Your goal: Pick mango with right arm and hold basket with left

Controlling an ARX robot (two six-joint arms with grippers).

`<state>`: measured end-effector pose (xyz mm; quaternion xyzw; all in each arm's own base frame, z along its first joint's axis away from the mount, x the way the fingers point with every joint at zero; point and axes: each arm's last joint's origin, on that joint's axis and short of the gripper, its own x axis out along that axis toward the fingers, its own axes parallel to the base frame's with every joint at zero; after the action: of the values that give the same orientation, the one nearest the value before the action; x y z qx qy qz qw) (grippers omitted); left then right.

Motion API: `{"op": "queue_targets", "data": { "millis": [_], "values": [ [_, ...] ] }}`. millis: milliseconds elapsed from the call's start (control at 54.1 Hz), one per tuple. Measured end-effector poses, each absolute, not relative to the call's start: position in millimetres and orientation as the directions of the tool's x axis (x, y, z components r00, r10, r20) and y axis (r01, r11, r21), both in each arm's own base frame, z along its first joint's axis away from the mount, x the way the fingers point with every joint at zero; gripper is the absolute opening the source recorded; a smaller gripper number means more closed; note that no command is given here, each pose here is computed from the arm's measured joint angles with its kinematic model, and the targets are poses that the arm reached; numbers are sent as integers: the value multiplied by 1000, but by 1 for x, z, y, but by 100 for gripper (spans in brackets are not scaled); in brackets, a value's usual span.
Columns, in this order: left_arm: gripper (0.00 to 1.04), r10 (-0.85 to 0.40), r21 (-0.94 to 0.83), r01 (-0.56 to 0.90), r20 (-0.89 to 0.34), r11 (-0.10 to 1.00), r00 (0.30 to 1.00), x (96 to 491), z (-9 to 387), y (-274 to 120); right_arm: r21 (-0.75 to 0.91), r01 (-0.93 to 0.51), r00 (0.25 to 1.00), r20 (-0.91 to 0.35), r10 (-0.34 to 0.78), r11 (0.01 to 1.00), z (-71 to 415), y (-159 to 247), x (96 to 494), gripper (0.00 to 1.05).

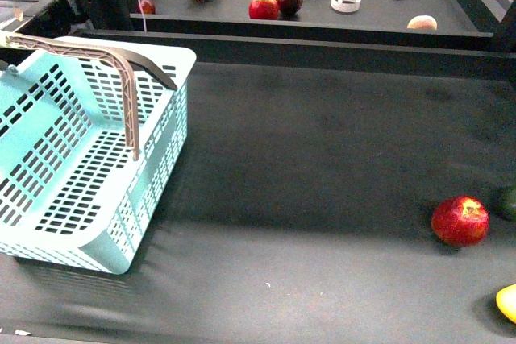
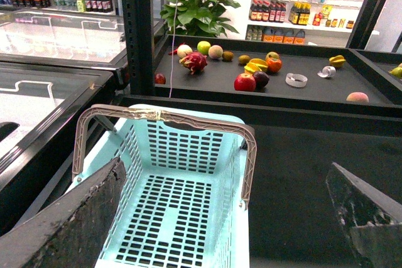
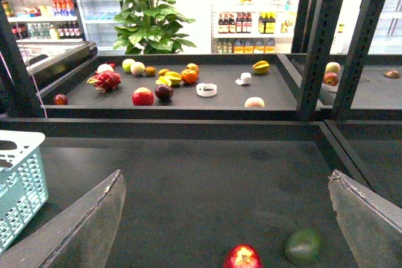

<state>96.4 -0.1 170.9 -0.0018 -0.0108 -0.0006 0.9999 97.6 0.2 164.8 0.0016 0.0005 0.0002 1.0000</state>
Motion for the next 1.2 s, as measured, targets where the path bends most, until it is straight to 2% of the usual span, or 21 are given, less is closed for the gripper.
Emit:
{"op": "queue_targets", "data": {
  "millis": [1202],
  "values": [
    [97, -2, -4, 2, 22, 1000, 1000, 96, 171, 0, 3, -1, 1000, -1, 1, 1000, 165, 0, 98, 96]
  ]
}}
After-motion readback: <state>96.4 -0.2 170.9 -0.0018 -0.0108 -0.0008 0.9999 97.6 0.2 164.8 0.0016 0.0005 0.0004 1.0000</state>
